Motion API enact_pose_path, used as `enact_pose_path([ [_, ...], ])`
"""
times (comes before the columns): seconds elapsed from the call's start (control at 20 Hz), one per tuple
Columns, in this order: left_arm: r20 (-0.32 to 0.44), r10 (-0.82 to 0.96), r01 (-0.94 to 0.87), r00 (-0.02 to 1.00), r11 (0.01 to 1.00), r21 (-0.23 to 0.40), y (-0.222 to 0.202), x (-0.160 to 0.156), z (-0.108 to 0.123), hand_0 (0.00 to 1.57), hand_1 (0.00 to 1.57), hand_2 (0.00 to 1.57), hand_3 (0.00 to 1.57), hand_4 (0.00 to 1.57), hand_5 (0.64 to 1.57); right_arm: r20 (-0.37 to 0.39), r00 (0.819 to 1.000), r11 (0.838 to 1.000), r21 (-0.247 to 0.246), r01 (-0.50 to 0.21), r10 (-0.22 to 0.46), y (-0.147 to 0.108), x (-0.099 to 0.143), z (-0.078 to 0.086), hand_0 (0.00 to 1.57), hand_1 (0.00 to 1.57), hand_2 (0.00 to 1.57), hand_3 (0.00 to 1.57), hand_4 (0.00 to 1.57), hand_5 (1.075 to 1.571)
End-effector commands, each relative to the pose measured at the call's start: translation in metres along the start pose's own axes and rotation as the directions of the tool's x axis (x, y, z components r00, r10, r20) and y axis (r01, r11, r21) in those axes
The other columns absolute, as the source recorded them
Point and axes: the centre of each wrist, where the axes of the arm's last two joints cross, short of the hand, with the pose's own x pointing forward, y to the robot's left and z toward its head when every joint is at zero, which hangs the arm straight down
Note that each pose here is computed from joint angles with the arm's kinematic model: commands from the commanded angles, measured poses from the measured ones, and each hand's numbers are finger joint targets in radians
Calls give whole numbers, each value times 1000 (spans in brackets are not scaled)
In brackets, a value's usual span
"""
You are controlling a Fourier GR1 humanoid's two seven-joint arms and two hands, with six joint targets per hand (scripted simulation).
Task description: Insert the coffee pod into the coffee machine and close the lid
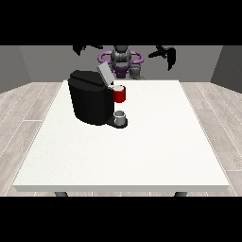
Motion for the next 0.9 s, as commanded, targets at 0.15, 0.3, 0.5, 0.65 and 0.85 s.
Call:
enact_pose_path([
  [0.15, 93, -3, 4, 996, 1000, -12, -10, 23, 4, 0, 0, 0, 0, 391, 1571, 24, 999, 996, -78, 34, -32, -36, 18, -22, 0, 0, 0, 0, 0, 1571],
  [0.3, 147, -19, 20, 989, 1000, 0, -15, 46, -5, 0, 0, 0, 0, 382, 1571, 39, 996, 995, -63, 79, -77, -16, 36, -40, 0, 0, 0, 0, 175, 1571],
  [0.5, 146, -11, 9, 989, 1000, 15, -27, 38, 7, 0, 0, 0, 0, 346, 1571, 20, 984, 983, -27, 180, -179, -37, 55, -55, 0, 0, 0, 0, 186, 1571],
  [0.65, 183, -29, 29, 983, 1000, 3, -18, 44, 19, 0, 0, 0, 0, 282, 1571, 15, 983, 981, -47, 186, -186, -28, 42, -55, 0, 0, 0, 0, 97, 1571],
  [0.85, 219, -36, 27, 975, 999, 41, -15, 58, 21, 0, 0, 0, 0, 371, 1571, 3, 979, 979, -14, 202, -202, 3, 56, -66, 0, 0, 0, 0, 65, 1571],
])
